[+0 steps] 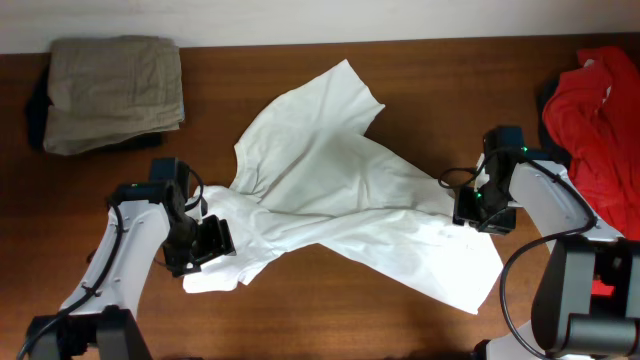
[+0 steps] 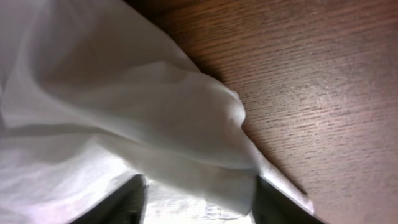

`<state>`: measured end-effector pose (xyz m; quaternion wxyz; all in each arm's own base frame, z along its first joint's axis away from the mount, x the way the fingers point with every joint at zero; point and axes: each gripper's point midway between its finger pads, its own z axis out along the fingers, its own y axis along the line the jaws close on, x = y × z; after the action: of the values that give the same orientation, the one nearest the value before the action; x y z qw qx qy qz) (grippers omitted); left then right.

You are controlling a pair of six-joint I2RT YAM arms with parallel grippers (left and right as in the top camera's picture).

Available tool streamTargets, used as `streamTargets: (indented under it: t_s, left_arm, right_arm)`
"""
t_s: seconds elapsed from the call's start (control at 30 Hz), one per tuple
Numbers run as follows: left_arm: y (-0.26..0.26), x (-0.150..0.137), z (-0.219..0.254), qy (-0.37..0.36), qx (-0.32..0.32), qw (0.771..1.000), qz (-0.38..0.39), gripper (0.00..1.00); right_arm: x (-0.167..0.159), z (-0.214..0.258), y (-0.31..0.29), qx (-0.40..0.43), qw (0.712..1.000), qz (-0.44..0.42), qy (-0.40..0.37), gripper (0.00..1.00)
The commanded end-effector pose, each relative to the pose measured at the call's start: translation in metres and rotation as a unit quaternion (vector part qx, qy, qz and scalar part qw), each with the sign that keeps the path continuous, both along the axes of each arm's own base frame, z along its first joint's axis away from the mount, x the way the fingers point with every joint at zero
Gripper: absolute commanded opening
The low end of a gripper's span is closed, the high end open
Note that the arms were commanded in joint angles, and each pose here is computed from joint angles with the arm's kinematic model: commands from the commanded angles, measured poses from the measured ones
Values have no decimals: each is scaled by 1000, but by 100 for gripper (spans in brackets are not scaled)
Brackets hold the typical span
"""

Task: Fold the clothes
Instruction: 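Regrasp the T-shirt's left and right edges with both grippers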

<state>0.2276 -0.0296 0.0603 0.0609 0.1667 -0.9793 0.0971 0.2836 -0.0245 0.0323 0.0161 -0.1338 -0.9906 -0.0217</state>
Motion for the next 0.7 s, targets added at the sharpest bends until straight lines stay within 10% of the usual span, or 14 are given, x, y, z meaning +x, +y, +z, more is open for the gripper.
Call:
streamTargets:
  t_s: [0.0,0.13,0.67]
  left_arm:
    - [-1,0,0,-1,-2,1000,3,72]
    - [-1,5,0,-11,-1,1000,3,72]
    - [67,-9,-20,11,89,989,117,68]
  right_arm:
    - [-2,1,-4,-8,1000,-6,1,34]
    - [-2,1,-5,-10,1000,-18,1,4]
    - [12,1,-5,-9,999,-34,-26,4]
